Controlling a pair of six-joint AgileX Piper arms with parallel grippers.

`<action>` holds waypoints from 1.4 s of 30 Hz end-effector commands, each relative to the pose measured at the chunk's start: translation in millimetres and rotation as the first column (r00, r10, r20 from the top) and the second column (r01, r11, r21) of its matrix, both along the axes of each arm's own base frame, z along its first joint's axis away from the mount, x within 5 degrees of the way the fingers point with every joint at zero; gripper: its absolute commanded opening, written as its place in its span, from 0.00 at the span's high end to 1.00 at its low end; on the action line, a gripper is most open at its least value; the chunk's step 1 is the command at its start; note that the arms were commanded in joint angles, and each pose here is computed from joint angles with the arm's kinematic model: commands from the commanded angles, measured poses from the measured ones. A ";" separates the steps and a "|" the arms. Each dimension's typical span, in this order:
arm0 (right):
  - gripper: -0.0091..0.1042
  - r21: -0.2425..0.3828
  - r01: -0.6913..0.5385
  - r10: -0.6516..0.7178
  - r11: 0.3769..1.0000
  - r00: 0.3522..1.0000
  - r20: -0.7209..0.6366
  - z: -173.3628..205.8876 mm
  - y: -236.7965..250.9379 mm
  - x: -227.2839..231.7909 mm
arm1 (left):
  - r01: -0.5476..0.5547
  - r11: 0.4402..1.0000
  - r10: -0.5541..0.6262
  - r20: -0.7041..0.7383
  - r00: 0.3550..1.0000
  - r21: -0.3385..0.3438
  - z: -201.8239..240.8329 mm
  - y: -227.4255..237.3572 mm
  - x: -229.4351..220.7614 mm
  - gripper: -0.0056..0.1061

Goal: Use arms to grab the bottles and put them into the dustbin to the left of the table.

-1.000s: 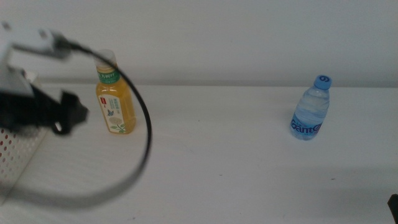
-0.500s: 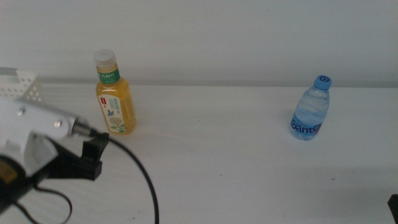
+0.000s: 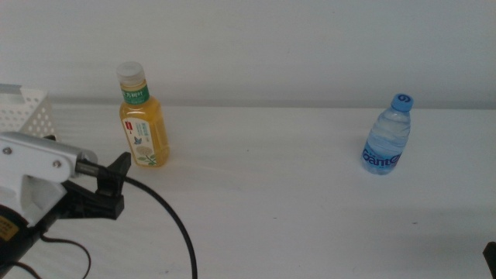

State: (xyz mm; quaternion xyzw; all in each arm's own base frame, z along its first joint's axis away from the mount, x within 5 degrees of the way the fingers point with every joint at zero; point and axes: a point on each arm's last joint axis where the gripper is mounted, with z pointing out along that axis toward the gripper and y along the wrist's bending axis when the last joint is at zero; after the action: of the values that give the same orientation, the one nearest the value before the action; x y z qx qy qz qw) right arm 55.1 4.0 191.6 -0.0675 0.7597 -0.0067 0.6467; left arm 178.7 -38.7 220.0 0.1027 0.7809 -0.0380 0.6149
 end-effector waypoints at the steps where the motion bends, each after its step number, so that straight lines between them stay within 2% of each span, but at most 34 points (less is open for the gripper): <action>1: 0.10 -0.008 0.007 -0.007 1.000 1.000 0.008 -11.2 -0.6 -1.1 | -0.026 0.998 0.026 0.003 1.000 -0.057 -2.1 -0.4 3.4 0.11; 3: 0.10 -0.008 0.007 -0.007 1.000 1.000 0.008 -11.2 -0.6 -1.1 | -0.042 0.995 0.038 -0.045 0.998 -0.086 -10.0 -1.2 7.3 0.11; 7: 0.10 -0.008 0.007 -0.007 1.000 1.000 0.008 -11.2 -0.6 -1.1 | -0.057 0.995 0.051 -0.079 0.996 -0.085 -26.0 -3.1 18.8 0.11; 12: 0.10 -0.008 0.007 -0.007 1.000 1.000 0.008 -11.2 -0.6 -1.1 | -0.079 0.986 0.079 -0.005 0.997 -0.148 -39.5 -5.7 36.9 0.11; 20: 0.10 -0.008 0.007 -0.007 1.000 1.000 0.008 -11.2 -0.6 -1.1 | -0.067 0.977 0.051 -0.084 0.995 -0.204 -64.8 -17.8 69.6 0.11; 37: 0.10 -0.008 0.007 -0.007 1.000 1.000 0.008 -11.2 -0.6 -1.1 | -0.107 0.970 0.091 -0.084 0.992 -0.220 -87.1 -27.7 123.7 0.11; 42: 0.10 -0.008 0.007 -0.007 1.000 1.000 0.008 -11.2 -0.6 -1.1 | -0.131 0.972 0.117 -0.082 0.990 -0.195 -90.0 -26.7 130.9 0.11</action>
State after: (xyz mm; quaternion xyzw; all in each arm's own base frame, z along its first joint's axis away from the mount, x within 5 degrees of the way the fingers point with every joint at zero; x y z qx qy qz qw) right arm 55.1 4.0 191.6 -0.0675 0.7597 -0.0067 0.6467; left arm 306.4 -64.0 128.6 -0.0056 0.8055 -0.0848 0.5865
